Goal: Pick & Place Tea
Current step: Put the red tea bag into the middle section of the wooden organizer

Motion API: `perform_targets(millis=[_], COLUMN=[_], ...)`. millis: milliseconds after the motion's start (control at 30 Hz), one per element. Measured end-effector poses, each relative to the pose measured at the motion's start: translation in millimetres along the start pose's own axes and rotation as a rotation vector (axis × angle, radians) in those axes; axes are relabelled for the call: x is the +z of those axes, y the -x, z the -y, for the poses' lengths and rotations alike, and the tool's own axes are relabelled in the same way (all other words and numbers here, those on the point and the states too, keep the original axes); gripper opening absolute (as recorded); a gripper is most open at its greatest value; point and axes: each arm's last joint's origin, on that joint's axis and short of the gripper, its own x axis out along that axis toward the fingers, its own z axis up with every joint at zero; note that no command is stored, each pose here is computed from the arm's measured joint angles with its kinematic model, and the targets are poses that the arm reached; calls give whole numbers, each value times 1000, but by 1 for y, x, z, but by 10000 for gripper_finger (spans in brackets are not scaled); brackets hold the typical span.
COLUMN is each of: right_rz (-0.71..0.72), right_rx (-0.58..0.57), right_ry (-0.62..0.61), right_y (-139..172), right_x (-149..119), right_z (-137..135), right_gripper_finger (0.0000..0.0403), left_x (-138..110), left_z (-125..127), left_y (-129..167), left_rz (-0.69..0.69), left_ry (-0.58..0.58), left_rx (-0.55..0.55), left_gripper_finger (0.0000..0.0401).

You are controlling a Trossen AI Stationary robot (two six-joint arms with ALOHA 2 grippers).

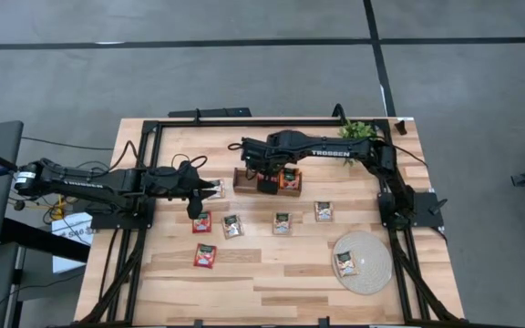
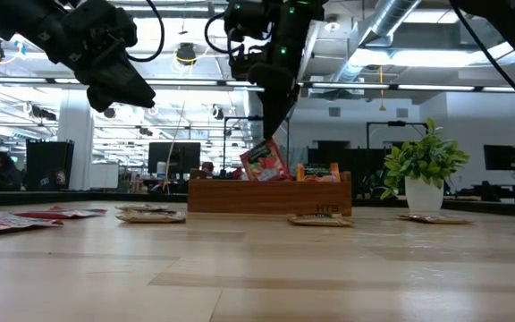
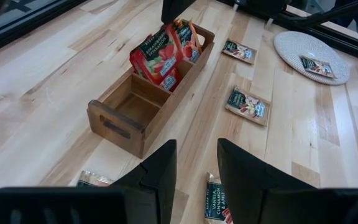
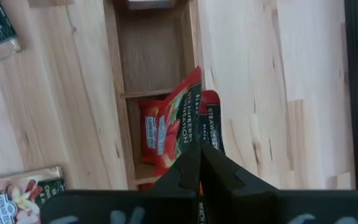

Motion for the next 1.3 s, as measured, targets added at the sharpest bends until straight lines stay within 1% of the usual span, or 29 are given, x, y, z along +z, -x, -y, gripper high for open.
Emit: perform_targets(millis=[333, 600, 800, 1300], right_rz=[6, -37, -26, -62], right_rx=[-1, 2, -38, -37], right_ry=[-16, -30, -14, -15], right_y=[-1, -15, -14, -13], right_x=[0, -7, -6, -9], right_z=[0, -5, -12, -12], right_gripper_finger=[0, 0, 0, 1], left_x=[0, 0, 0, 0], left_z=[0, 0, 0, 0], left_y=[0, 0, 0, 0], left_rz=[-2, -2, -2, -3], left_ry=[1, 1, 1, 1], left_rx=[-5, -6, -7, -9], left_gripper_finger=[107, 107, 107, 107])
